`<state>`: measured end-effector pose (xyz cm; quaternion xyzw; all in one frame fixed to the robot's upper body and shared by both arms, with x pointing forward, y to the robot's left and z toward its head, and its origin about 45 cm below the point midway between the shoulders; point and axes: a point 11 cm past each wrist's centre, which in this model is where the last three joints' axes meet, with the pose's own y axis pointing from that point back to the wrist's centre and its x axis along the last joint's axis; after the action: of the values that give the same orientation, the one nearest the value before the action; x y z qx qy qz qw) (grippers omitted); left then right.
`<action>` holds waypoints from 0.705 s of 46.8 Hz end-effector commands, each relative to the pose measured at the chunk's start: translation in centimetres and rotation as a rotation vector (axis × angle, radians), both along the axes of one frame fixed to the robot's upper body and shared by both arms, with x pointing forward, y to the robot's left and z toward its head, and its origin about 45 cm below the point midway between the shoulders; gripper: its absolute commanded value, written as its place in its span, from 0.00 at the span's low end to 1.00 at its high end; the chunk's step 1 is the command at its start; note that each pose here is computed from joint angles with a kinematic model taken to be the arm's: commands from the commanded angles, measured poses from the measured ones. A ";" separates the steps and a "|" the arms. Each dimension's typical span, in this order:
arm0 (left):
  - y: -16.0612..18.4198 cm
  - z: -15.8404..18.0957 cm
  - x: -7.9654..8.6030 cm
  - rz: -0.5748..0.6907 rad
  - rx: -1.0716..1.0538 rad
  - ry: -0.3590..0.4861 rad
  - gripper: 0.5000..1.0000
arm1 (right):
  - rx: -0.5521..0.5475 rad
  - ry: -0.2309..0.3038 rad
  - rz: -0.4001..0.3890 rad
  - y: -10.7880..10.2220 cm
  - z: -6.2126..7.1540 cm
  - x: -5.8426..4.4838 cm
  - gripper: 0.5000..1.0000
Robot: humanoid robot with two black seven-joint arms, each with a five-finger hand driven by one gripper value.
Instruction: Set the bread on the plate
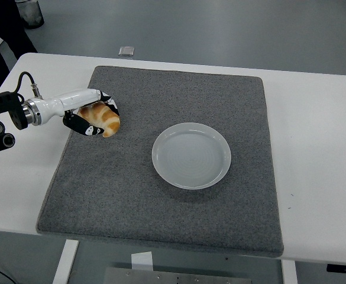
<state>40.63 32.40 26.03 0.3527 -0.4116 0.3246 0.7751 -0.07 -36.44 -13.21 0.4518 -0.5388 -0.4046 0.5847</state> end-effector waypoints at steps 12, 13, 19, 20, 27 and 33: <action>1.7 7.7 2.3 0.025 0.037 -0.158 0.00 | 0.000 -0.001 0.000 0.0 0.0 0.0 0.90; 1.6 8.1 2.4 0.023 0.037 -0.165 0.00 | 0.001 0.001 0.000 0.0 0.0 -0.1 0.90; 1.3 10.1 3.1 0.016 0.038 -0.209 0.00 | 0.001 0.000 0.000 0.0 0.0 0.0 0.90; 1.1 10.4 3.1 0.013 0.038 -0.214 0.00 | 0.000 -0.001 0.000 0.0 0.0 0.0 0.90; 0.1 12.5 3.7 -0.006 0.034 -0.256 0.00 | 0.000 -0.001 0.000 0.0 0.0 0.0 0.90; -2.1 13.8 4.1 -0.057 0.027 -0.263 0.00 | 0.000 0.001 0.000 0.0 0.0 -0.1 0.90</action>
<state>44.56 31.49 39.42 0.3130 -0.5198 0.3503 0.7136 -0.06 -36.44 -13.21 0.4519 -0.5388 -0.4045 0.5847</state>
